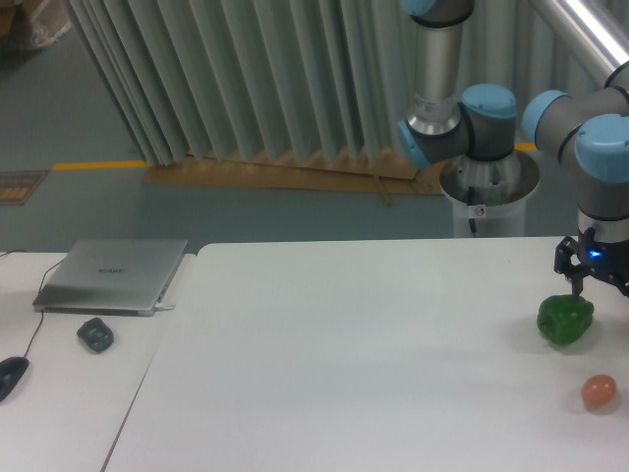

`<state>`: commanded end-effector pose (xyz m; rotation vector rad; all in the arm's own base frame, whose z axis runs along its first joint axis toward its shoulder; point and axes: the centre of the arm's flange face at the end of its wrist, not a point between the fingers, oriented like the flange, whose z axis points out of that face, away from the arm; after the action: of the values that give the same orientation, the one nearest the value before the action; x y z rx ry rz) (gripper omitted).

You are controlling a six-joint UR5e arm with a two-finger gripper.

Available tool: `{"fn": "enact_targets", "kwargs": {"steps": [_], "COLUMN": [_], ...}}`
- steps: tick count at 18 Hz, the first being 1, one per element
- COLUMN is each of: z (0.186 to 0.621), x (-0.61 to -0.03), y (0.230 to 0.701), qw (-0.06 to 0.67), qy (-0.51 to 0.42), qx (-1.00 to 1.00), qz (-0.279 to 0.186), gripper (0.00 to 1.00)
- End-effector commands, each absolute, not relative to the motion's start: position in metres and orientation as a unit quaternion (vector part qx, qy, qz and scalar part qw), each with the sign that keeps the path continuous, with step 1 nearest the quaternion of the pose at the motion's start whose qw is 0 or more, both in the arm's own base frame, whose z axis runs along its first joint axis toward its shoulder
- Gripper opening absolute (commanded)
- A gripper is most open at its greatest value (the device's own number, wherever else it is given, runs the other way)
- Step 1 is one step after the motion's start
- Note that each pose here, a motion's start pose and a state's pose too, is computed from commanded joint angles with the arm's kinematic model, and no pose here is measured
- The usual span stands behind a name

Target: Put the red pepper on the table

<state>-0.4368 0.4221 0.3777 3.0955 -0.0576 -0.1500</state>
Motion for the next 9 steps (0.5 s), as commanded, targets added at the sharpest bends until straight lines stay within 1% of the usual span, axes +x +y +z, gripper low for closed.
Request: {"fn": "enact_targets", "kwargs": {"steps": [9], "z": [0.3813], "x": [-0.4386], "y": [0.4220], "qw": [0.020], "qy": [-0.018], "qx": [0.998], "qz": [-0.051], "gripper": [1.00]}}
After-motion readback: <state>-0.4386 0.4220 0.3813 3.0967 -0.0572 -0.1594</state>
